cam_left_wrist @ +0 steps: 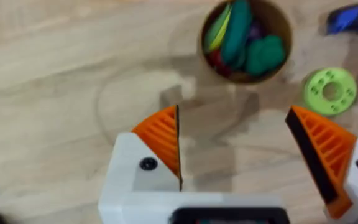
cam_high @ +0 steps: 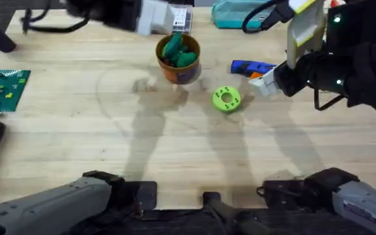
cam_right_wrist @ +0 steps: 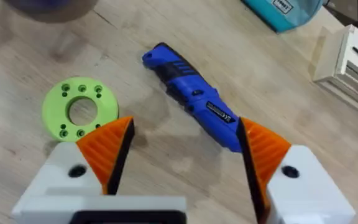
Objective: Pick up the gripper from the table and insert it into the empty holder that is missing its gripper. Then pick up a screw, insert it into the mounting hole, and use the screwdriver to tighten it. Finally, clean up the table by picking up the vegetable and placing it into the bucket.
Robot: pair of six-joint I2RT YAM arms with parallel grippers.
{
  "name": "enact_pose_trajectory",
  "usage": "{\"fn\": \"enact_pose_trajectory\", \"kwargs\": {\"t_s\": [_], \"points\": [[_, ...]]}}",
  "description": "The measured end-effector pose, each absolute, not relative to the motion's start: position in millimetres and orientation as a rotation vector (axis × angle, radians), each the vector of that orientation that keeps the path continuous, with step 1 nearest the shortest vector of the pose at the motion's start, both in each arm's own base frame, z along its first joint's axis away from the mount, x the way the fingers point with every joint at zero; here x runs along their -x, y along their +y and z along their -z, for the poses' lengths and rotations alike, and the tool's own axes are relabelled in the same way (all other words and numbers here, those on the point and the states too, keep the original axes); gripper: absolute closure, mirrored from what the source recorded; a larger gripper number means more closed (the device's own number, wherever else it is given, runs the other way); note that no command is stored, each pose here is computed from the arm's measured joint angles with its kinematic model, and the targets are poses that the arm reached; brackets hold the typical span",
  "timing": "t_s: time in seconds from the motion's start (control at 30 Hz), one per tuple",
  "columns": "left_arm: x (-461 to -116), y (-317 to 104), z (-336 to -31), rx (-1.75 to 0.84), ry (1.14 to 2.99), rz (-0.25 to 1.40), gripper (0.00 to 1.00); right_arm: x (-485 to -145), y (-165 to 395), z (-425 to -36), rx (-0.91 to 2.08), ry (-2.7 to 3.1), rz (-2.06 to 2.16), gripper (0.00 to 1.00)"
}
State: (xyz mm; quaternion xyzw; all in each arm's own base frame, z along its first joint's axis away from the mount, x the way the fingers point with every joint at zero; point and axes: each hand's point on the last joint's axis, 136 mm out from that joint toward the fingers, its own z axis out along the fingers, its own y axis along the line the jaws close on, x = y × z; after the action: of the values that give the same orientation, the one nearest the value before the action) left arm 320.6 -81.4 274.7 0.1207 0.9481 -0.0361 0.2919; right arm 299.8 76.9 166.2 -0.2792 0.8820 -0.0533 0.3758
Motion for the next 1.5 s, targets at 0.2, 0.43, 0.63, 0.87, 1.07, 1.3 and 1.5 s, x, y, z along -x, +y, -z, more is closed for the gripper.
{"fn": "enact_pose_trajectory", "kwargs": {"t_s": [0.2, 0.43, 0.63, 0.87, 1.07, 1.3, 1.5], "points": [[-302.6, -67.8, -260.2, -0.323, 2.63, 0.014, 0.015, -299.7, 76.9, -166.1, 0.715, 2.257, 0.136, 0.023], [-304.0, -66.8, -253.1, -0.325, 2.659, -0.002, 0.015, -299.7, 76.9, -166.1, 0.715, 2.257, 0.136, 0.023], [-304.1, -66.8, -253.3, -0.325, 2.658, -0.002, 0.015, -299.7, 76.9, -166.2, 0.715, 2.257, 0.136, 0.023], [-304.1, -66.8, -253.3, -0.325, 2.658, -0.002, 0.015, -299.7, 76.9, -166.2, 0.715, 2.257, 0.136, 0.023], [-304.1, -66.8, -253.3, -0.325, 2.658, -0.002, 0.015, -299.7, 76.9, -166.2, 0.715, 2.257, 0.136, 0.023], [-304.1, -66.8, -253.3, -0.325, 2.658, -0.002, 0.015, -299.7, 76.9, -166.2, 0.715, 2.257, 0.136, 0.023], [-304.1, -66.8, -253.3, -0.325, 2.658, -0.002, 0.015, -299.7, 76.9, -166.2, 0.715, 2.257, 0.136, 0.023]]}}
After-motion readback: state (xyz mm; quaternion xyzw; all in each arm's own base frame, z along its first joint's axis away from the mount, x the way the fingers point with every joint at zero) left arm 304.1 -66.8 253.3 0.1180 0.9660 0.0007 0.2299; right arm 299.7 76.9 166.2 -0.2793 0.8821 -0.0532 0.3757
